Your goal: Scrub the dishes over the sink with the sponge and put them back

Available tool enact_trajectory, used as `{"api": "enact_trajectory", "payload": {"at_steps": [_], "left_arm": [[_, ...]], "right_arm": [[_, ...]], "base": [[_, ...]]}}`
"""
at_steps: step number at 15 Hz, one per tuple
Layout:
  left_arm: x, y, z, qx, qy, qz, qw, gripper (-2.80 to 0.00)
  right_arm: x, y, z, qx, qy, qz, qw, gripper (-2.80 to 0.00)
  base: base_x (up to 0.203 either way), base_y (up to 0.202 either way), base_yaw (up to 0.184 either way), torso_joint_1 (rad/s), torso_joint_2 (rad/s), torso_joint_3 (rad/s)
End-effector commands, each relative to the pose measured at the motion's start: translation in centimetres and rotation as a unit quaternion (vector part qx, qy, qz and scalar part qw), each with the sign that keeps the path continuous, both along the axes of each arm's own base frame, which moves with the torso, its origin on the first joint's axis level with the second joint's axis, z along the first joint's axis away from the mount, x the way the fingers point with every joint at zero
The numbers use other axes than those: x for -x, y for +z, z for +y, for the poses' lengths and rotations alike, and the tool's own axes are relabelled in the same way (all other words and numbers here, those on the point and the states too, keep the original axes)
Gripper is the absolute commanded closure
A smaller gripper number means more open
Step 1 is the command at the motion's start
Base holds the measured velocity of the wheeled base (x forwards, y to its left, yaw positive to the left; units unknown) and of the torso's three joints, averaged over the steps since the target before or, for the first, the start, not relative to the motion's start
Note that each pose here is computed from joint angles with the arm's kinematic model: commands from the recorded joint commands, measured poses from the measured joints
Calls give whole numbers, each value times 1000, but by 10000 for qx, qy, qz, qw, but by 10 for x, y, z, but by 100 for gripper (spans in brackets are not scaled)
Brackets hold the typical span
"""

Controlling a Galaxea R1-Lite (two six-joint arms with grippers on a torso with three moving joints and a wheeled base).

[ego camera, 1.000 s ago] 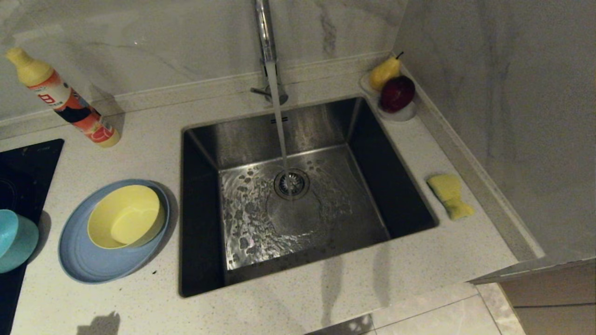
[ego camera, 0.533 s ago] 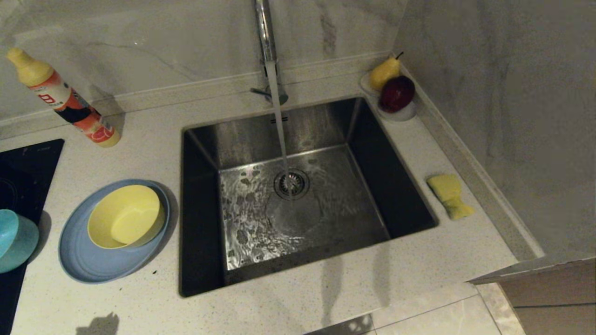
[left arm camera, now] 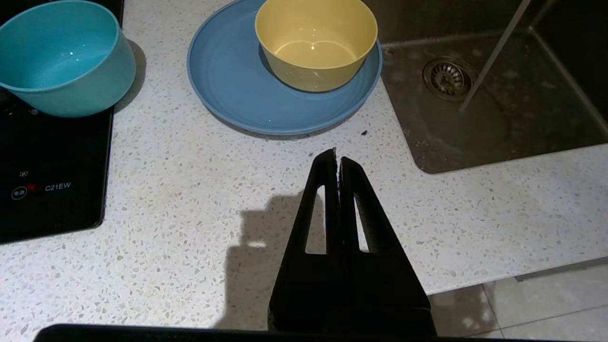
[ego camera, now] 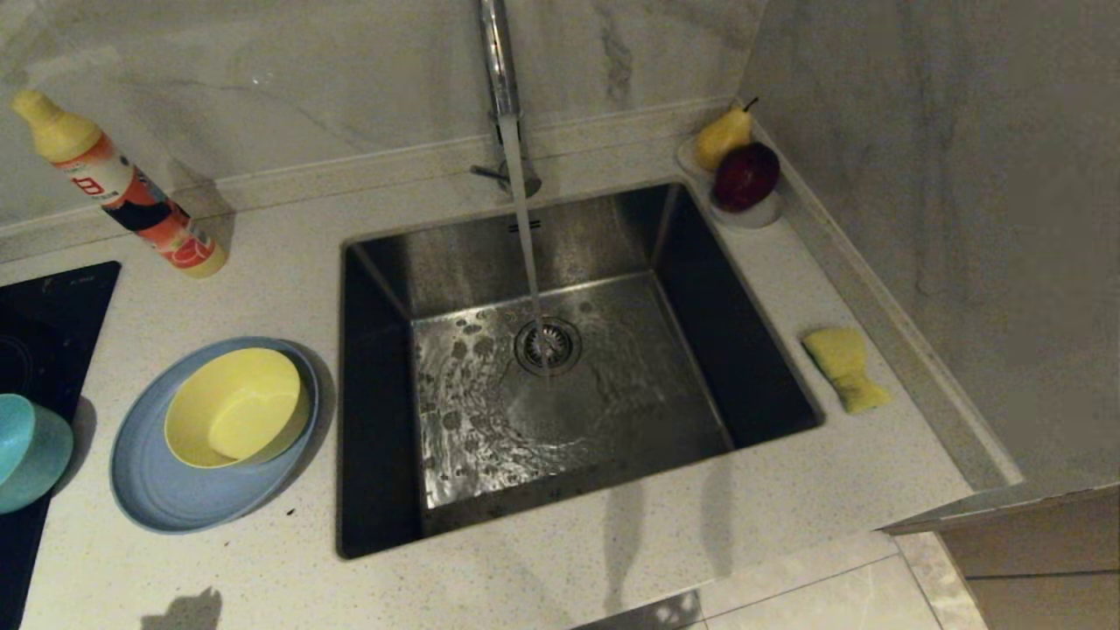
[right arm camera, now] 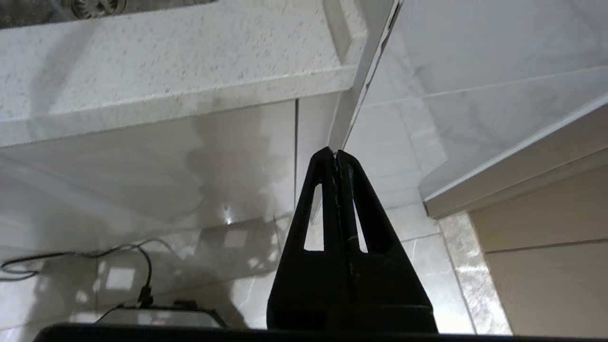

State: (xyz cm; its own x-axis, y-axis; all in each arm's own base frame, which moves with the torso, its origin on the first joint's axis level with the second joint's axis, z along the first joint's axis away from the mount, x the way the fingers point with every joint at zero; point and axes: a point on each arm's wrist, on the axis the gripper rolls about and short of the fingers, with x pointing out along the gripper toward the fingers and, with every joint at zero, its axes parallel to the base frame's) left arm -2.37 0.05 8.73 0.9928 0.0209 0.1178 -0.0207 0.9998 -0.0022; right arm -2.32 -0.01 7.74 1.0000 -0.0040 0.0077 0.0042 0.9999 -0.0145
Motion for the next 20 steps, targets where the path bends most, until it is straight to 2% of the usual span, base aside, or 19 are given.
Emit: {"api": "enact_trajectory", "payload": {"at_steps": [1, 5, 6, 8, 9, 13, 17, 20], "left_arm": [[-4, -11, 0, 2, 3, 215, 9998, 0], [-4, -11, 0, 2, 3, 215, 9998, 0], [-4, -11, 0, 2, 3, 215, 9998, 0], [-4, -11, 0, 8, 2, 213, 9998, 0], [-4, -11, 0, 10, 2, 215, 9998, 0], [-4, -11, 0, 2, 3, 207, 9998, 0], [-4, -11, 0, 2, 3, 215, 9998, 0], [-4, -11, 0, 10, 2, 208, 9998, 0]], "right_arm": [[0, -1, 0, 86, 9, -10, 10000, 0], [1, 1, 0, 437, 103, 33, 9990, 0], [3, 9, 0, 460, 97, -124, 9988, 0], [16, 46, 1, 482, 202, -543, 9972, 0], [21, 59, 2, 492, 366, -535, 9967, 0], [12, 105, 4, 495, 814, 167, 9953, 0], [-31, 140, 4, 433, 1029, 950, 9892, 0], [-74, 152, 5, 389, 1098, 1611, 9800, 0]], "base": [[0, 0, 0, 0, 0, 0], [0, 0, 0, 0, 0, 0], [0, 0, 0, 0, 0, 0], [0, 0, 0, 0, 0, 0], [0, 0, 0, 0, 0, 0], [0, 0, 0, 0, 0, 0], [0, 0, 0, 0, 0, 0], [0, 0, 0, 0, 0, 0]]}}
